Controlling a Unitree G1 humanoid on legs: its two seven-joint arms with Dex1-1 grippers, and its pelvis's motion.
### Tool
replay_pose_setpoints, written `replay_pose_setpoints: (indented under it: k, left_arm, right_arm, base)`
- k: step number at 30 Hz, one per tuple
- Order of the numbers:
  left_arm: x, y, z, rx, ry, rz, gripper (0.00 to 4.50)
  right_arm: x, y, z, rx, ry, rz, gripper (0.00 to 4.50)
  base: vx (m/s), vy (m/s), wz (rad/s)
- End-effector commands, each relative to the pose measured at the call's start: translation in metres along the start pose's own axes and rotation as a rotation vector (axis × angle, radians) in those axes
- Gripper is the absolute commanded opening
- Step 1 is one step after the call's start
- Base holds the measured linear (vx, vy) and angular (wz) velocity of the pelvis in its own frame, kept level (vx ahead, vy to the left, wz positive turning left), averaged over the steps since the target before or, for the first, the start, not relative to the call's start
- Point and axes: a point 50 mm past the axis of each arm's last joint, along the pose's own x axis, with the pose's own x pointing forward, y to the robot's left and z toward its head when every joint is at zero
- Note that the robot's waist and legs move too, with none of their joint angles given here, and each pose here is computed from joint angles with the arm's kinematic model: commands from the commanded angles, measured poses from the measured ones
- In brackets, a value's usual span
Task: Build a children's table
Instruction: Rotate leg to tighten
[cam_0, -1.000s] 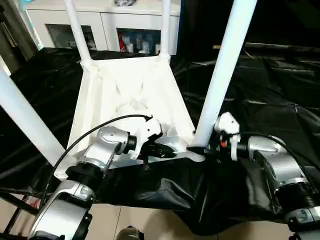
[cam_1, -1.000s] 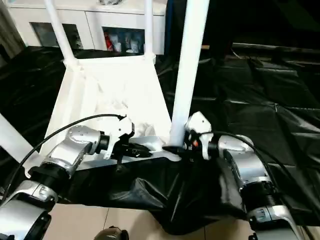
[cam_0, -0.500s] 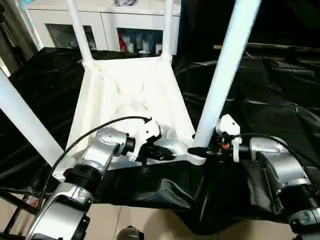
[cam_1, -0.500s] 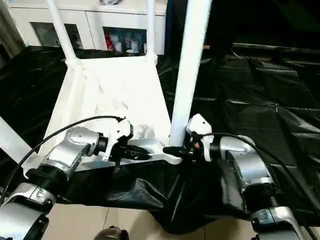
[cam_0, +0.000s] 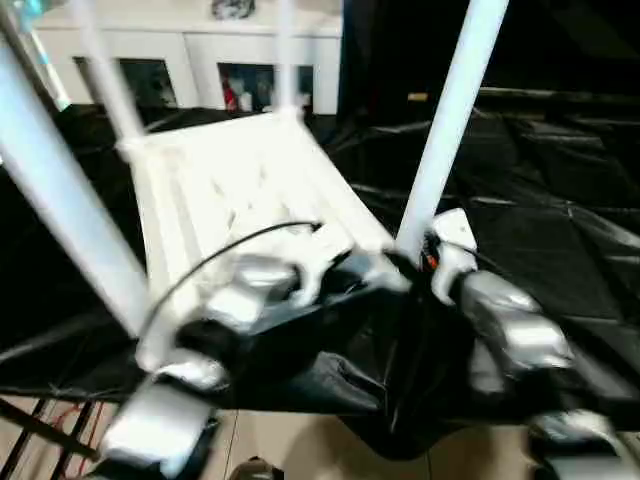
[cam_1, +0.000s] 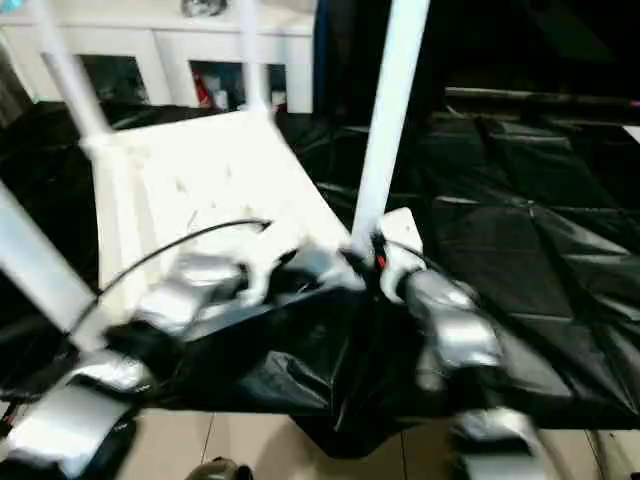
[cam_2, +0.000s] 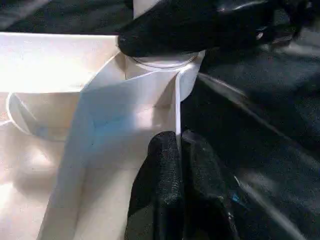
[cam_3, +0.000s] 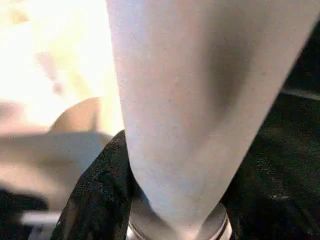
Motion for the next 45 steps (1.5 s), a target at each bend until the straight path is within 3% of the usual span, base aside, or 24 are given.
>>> replay_pose_setpoints:
  k: [1,3,6,9,18,21,28,29,32,35,42,45]
  left_arm:
    - [0.012,-0.004,0.037,0.050,-0.114,0.058,0.00]
    - [0.014,-0.006,0.037,0.074,-0.111,0.046,0.00]
    - [0.014,-0.007,0.037,0.065,-0.123,0.029,0.00]
    - [0.007,-0.005,0.030,0.072,-0.118,-0.032,0.00]
    - [-0.014,-0.006,0.020,0.114,-0.146,-0.239,0.00]
    - [-0.030,-0.008,0.010,0.143,-0.116,-0.378,0.00]
    - [-0.047,-0.004,0.000,0.159,-0.070,-0.455,0.00]
    - [-0.051,-0.003,-0.001,0.166,-0.064,-0.466,0.00]
    - [-0.056,-0.003,-0.003,0.165,-0.050,-0.487,0.00]
    - [-0.062,-0.002,-0.005,0.162,-0.040,-0.510,0.00]
    - [-0.064,-0.001,-0.005,0.161,-0.033,-0.500,0.00]
    - [-0.057,0.002,-0.003,0.162,-0.046,-0.412,0.00]
  right_arm:
    - [0.010,0.039,-0.030,0.038,0.128,0.093,2.03]
    - [0.013,0.045,-0.024,0.055,0.093,0.132,2.58]
    - [0.014,0.049,-0.021,0.080,0.072,0.155,2.80]
    - [0.008,0.048,-0.015,-0.017,0.026,0.239,3.13]
    - [-0.020,0.037,-0.011,-0.146,-0.002,0.562,3.13]
    - [-0.038,0.025,-0.006,-0.210,0.009,0.704,3.13]
    - [-0.052,0.008,-0.005,-0.298,0.080,0.787,3.13]
    - [-0.054,0.006,-0.004,-0.301,0.091,0.801,2.83]
    - [-0.057,0.003,-0.003,-0.299,0.103,0.822,2.77]
    - [-0.061,0.003,-0.004,-0.308,0.132,0.865,2.36]
    - [-0.063,0.008,-0.008,-0.275,0.138,0.896,2.04]
    - [-0.057,0.013,-0.016,-0.234,0.160,0.827,2.02]
  base:
    - [0.000,0.000,0.00]
    - [0.000,0.000,0.00]
    - [0.000,0.000,0.00]
    - [0.000,0.000,0.00]
    - [0.000,0.000,0.00]
    - [0.000,0.000,0.00]
    - [0.000,0.000,0.00]
    - [0.000,0.000,0.00]
    - [0.000,0.000,0.00]
    - [0.000,0.000,0.00]
    - [0.000,0.000,0.00]
    - [0.000,0.000,0.00]
